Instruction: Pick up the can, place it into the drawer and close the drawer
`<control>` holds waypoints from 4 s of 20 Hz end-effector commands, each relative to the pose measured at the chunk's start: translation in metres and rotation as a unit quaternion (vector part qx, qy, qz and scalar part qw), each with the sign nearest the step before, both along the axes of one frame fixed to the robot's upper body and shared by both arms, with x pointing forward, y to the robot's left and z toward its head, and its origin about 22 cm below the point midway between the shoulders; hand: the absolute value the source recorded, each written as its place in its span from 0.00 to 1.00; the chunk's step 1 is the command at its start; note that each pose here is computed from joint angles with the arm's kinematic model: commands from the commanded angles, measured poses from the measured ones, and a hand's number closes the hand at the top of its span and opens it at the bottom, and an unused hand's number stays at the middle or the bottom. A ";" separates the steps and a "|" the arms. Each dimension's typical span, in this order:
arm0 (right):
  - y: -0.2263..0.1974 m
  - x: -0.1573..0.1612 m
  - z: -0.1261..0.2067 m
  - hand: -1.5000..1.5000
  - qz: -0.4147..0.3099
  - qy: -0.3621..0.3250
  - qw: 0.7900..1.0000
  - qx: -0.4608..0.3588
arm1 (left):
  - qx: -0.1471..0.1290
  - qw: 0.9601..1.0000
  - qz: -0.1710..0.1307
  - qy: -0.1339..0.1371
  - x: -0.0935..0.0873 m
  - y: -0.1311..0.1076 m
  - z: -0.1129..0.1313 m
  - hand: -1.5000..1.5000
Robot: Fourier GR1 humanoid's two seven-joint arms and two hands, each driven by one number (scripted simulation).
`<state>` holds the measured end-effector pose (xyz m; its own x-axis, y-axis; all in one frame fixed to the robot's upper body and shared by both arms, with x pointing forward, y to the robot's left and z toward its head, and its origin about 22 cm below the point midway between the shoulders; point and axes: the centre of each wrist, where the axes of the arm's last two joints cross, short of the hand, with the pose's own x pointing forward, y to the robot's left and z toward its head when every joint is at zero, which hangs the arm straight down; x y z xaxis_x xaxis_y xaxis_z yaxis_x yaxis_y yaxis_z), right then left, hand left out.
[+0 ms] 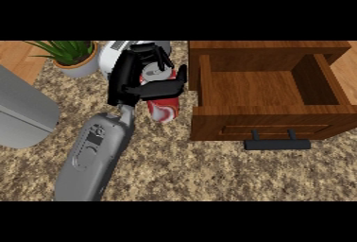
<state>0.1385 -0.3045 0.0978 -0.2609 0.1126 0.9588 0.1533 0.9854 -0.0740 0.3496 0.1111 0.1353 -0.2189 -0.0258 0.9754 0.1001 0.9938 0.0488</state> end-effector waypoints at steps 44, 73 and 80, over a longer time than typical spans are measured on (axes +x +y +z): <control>0.008 0.028 0.004 0.00 0.030 -0.005 1.000 -0.003 | 0.106 0.993 0.045 0.000 0.078 -0.127 0.072 1.00; 0.022 0.040 0.023 0.00 0.043 -0.031 0.998 -0.040 | 0.132 0.984 0.120 -0.008 0.081 -0.107 0.011 0.00; 0.016 0.041 0.041 0.00 0.025 -0.083 0.983 -0.164 | 0.097 0.988 0.123 0.009 0.077 -0.120 0.031 0.00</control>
